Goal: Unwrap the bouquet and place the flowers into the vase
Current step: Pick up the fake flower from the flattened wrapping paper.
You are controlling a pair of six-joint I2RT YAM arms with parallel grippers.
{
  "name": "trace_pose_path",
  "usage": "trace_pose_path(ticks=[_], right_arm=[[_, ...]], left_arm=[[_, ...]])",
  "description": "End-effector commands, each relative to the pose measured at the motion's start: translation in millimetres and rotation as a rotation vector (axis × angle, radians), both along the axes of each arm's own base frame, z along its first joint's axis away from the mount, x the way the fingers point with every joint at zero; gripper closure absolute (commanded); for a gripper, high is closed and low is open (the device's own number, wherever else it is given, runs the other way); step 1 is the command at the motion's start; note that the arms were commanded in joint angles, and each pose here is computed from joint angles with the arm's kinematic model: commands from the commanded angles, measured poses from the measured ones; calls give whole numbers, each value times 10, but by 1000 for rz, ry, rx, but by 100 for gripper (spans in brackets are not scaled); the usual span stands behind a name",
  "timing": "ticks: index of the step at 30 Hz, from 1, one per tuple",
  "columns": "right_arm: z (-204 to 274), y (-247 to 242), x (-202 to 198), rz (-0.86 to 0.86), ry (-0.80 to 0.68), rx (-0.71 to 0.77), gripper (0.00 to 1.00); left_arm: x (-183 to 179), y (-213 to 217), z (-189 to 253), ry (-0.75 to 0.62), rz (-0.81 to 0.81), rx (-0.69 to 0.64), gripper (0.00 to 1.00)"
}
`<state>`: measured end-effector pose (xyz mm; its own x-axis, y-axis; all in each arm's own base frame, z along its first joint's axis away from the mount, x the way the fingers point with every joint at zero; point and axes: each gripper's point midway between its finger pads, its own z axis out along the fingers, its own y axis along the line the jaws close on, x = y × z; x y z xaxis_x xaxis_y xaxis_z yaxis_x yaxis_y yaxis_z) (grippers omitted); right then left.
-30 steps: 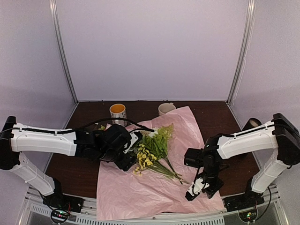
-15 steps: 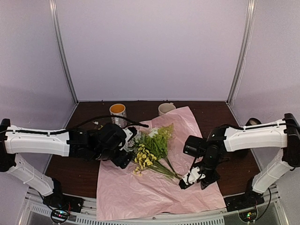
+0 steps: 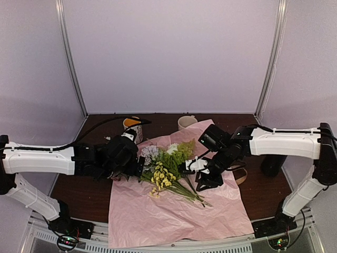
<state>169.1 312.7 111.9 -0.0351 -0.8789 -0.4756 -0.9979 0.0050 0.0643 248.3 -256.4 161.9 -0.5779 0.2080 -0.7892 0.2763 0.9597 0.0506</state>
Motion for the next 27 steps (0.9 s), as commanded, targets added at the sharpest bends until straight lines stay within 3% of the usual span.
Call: trace_pose_path(ticks=[1,8,13,21,27], right_arm=[[-175,163,41,-103,80,49,63],[-343,176,250,-209,40,14,66],[-433,145,617,-387,0,-5,68],[-592,257,702,-447,93,-23,62],[-688,267,724,-475,139,-33,73]], left_arm=[[70,87,81,-27,156,-172,8],[29,69,5,1,165,-235,14],[13,80,4,6,156,-226,15],[9,121,5,2,162,-210,16],[15,111,-2,2,160,-205,16]])
